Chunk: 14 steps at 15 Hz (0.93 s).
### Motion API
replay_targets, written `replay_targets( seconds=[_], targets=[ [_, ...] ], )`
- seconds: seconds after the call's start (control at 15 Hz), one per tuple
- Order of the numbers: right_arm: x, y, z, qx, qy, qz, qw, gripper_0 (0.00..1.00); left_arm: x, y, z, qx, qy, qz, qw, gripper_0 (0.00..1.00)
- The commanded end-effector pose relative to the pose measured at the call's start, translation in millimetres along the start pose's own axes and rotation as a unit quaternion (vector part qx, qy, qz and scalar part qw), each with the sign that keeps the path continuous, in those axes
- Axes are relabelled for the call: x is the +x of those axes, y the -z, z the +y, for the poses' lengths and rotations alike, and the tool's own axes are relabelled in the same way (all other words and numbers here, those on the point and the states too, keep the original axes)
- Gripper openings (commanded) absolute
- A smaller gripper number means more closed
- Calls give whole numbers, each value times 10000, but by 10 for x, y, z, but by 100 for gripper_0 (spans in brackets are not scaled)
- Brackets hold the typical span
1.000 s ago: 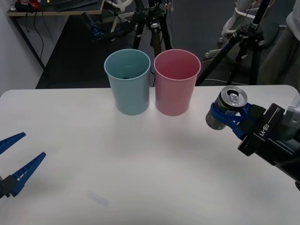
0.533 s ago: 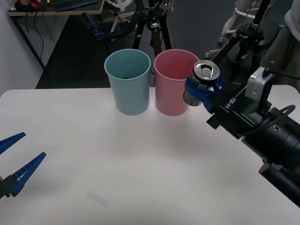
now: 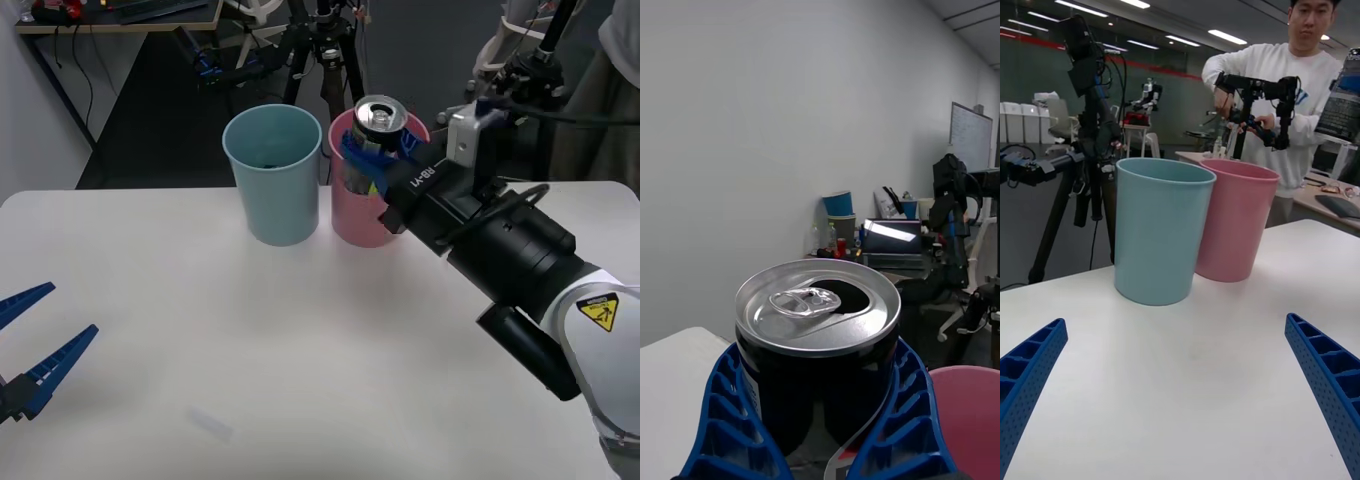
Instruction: Grasp the object on the table and drop it into the matching bin: aluminum can to the light blue bin, PET bottle to the pink bin.
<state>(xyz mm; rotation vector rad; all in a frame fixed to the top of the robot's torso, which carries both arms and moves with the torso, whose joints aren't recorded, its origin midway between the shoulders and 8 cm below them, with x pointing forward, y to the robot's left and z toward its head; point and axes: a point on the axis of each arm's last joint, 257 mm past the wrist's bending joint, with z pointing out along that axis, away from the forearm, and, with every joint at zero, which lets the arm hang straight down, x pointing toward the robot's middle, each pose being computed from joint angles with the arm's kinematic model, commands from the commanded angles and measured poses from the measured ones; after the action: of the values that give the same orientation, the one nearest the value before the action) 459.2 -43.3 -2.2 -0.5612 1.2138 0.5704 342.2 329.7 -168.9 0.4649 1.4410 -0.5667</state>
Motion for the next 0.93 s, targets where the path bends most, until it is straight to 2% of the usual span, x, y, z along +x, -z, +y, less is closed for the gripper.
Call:
replay_targets(
  seconds=[0.07,0.93],
  targets=[
    [58,-306,-35,73,-20,39,10000,0,0,0,0,0,0,0,10000,100],
    [261,-1551,-391,457,-53,136,9988,0,0,0,0,0,0,0,10000,100]
  ],
)
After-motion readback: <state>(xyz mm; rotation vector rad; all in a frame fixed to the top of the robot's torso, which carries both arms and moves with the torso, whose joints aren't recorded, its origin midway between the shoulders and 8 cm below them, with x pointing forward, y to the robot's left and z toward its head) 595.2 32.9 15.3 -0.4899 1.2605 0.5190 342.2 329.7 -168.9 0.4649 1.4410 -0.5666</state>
